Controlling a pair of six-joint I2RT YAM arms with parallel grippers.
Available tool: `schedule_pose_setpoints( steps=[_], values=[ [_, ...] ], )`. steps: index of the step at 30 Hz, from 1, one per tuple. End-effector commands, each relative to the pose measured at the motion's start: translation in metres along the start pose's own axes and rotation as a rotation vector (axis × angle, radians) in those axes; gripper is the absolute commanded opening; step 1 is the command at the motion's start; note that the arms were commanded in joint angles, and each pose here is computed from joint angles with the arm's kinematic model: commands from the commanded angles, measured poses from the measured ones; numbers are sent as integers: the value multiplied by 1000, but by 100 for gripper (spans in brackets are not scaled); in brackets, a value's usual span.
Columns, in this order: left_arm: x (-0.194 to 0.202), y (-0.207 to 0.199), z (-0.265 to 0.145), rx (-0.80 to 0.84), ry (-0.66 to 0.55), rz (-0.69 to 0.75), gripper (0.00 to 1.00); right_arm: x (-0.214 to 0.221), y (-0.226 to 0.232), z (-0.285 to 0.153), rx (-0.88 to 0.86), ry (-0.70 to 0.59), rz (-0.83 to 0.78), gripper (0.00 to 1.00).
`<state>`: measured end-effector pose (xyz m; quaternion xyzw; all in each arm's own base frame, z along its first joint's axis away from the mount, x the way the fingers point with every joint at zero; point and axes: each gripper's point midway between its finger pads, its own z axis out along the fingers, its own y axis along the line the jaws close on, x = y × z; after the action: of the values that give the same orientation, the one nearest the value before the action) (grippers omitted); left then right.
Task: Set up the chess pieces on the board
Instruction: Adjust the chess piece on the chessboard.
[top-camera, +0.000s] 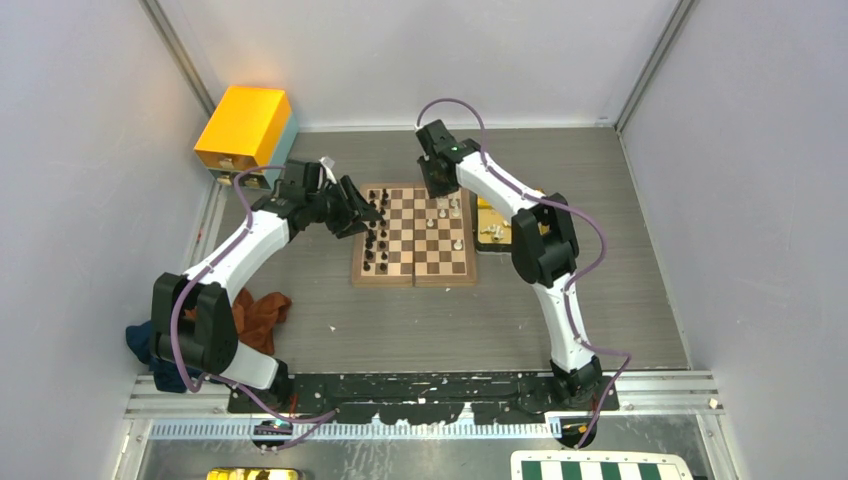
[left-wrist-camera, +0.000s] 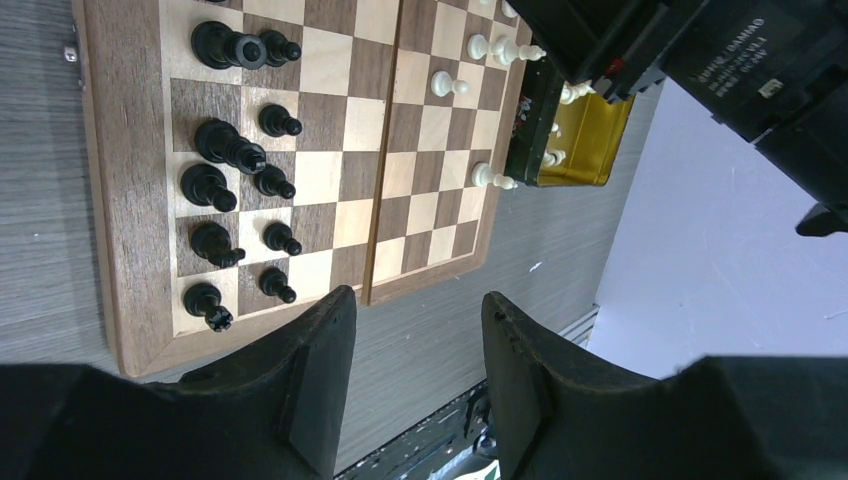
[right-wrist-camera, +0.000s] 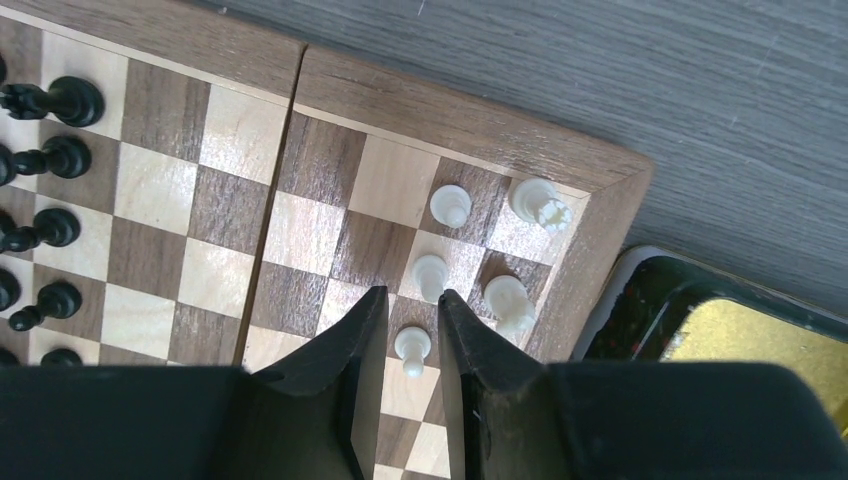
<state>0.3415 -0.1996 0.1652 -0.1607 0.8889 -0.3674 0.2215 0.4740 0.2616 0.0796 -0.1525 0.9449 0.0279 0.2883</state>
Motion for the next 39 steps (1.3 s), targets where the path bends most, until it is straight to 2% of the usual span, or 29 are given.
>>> schedule_pose_setpoints(
  steps=[1, 6, 14, 27, 39],
  values=[
    [-4, -10, -7, 47, -22, 24, 50, -49, -3, -55, 1, -157, 7, 31],
    [-3, -10, -8, 47, -22, 24, 50, -56, -9, -62, 28, -183, 1, 32],
    [-1, -9, -10, 44, -23, 24, 50, -62, -30, -50, 117, -184, -3, 43],
    [2, -9, -11, 49, -13, 25, 50, -58, -56, -18, 157, -143, 50, 43],
    [1, -9, -9, 51, -9, 23, 50, -56, -50, 0, 111, -123, 60, 42]
  ],
)
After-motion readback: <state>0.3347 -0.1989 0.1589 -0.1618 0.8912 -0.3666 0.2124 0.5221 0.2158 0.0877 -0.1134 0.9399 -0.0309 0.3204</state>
